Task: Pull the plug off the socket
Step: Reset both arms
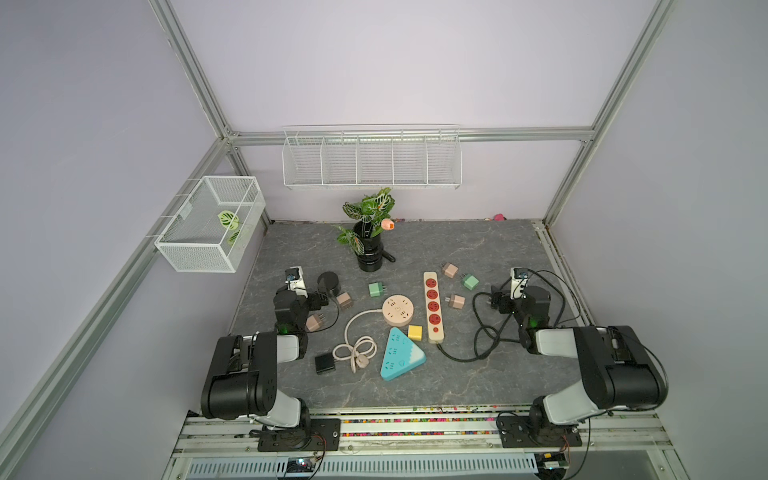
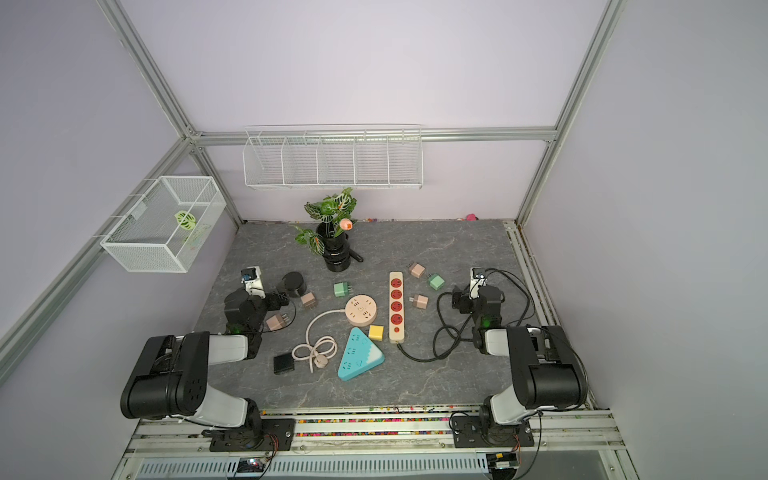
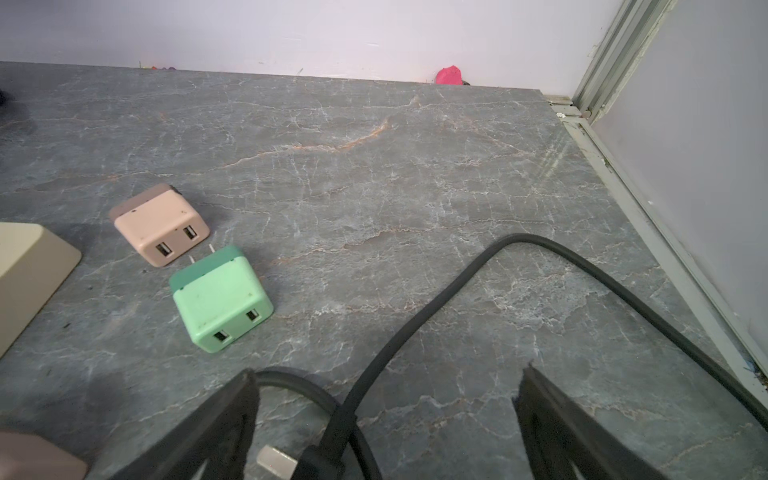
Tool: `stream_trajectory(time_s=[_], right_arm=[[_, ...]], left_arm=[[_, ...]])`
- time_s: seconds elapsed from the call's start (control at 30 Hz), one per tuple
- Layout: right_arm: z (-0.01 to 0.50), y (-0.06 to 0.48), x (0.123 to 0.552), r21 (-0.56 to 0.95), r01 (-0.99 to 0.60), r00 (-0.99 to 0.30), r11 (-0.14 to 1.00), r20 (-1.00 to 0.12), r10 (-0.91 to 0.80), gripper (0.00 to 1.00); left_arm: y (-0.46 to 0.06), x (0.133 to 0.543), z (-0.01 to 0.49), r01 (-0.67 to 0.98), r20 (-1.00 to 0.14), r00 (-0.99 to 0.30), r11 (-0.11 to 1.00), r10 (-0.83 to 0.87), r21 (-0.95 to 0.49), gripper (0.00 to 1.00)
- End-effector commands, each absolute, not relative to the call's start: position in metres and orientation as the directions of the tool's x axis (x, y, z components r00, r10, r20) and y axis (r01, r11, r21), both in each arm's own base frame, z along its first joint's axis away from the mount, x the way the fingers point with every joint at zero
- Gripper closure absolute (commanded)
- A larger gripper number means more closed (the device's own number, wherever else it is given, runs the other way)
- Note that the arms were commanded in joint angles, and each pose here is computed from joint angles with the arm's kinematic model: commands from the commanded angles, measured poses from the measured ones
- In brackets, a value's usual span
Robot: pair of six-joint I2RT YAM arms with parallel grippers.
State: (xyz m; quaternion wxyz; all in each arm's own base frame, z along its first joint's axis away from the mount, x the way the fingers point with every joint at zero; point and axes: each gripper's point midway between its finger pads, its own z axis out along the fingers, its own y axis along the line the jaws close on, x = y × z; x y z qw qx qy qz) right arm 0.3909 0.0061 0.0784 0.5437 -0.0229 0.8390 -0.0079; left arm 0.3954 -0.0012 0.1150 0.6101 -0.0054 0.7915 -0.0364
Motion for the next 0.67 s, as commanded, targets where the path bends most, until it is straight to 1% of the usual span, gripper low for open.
stream_trajectory(time_s=[0.0, 0.63], right_arm=[[0.0893, 0.0066, 0.3948, -0.029, -0.031, -0.385, 0.999, -0.922, -0.039, 0.02], [0.0882, 0.0066, 0.3955, -0.03, -0.031, -0.39, 0.999, -0.92, -0.039, 0.02]], left_arm=[[0.0009, 0.3987, 0.1192, 0.03, -0.966, -0.253, 0.997, -0.058, -0.068, 0.0], [0.0008, 0.3987, 0.1193, 0.031, -0.966, -0.252, 0.997, -0.059, -0.069, 0.0]])
